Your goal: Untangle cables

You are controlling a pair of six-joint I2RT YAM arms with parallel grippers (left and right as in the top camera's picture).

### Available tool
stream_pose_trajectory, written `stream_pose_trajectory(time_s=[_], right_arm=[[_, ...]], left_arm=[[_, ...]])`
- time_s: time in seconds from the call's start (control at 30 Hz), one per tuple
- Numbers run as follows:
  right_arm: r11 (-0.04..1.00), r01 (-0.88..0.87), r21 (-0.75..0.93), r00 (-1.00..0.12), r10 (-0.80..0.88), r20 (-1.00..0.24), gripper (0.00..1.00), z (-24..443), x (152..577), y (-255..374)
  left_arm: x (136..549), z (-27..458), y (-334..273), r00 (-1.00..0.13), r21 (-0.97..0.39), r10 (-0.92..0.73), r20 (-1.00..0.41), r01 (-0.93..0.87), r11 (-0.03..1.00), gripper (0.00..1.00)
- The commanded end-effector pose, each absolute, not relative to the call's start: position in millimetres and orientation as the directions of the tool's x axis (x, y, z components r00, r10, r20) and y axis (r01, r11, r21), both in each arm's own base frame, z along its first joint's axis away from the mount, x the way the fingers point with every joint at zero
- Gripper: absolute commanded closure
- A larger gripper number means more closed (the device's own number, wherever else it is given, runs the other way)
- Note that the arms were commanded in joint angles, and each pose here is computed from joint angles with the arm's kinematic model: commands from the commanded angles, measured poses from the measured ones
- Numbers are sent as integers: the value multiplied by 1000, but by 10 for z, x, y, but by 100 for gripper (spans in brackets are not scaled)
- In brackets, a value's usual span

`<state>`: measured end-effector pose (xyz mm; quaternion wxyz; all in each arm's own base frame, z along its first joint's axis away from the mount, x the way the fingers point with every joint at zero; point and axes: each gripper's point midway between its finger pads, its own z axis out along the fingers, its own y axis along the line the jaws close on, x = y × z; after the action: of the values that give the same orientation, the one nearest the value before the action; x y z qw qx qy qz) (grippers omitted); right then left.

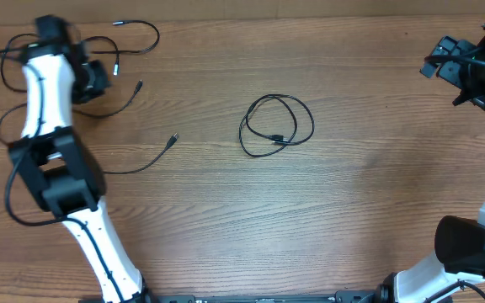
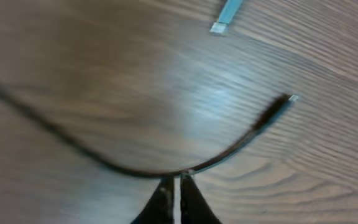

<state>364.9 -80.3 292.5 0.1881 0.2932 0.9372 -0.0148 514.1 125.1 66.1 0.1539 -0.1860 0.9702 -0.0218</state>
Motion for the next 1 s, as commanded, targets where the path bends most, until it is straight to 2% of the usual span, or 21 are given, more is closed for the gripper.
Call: stream_pose_trajectory(time_s=[0.0, 0.07, 0.17, 0.47, 0.97], right_arm=[[826, 559, 79, -753, 545, -369, 0, 2945, 3629, -821], [826, 559, 79, -753, 545, -369, 0, 2945, 3629, -821], [826, 559, 80, -753, 545, -369, 0, 2945, 3629, -819], [826, 559, 79, -753, 545, -369, 0, 2944, 3628, -820], [826, 558, 79, -753, 545, -369, 0, 2945, 3629, -820]], left_arm=[[5126, 556, 1295, -895, 13, -325, -305, -345, 939, 96], [5166, 517, 1285, -894, 55, -306, -326, -341, 938, 96], [5227, 475, 1262, -887, 49, -300, -350, -337, 940, 96], [5317, 248, 1134, -874, -44, -301, -381, -307, 951, 96], [5052, -33, 1102, -904, -33, -311, -294, -315, 948, 96]])
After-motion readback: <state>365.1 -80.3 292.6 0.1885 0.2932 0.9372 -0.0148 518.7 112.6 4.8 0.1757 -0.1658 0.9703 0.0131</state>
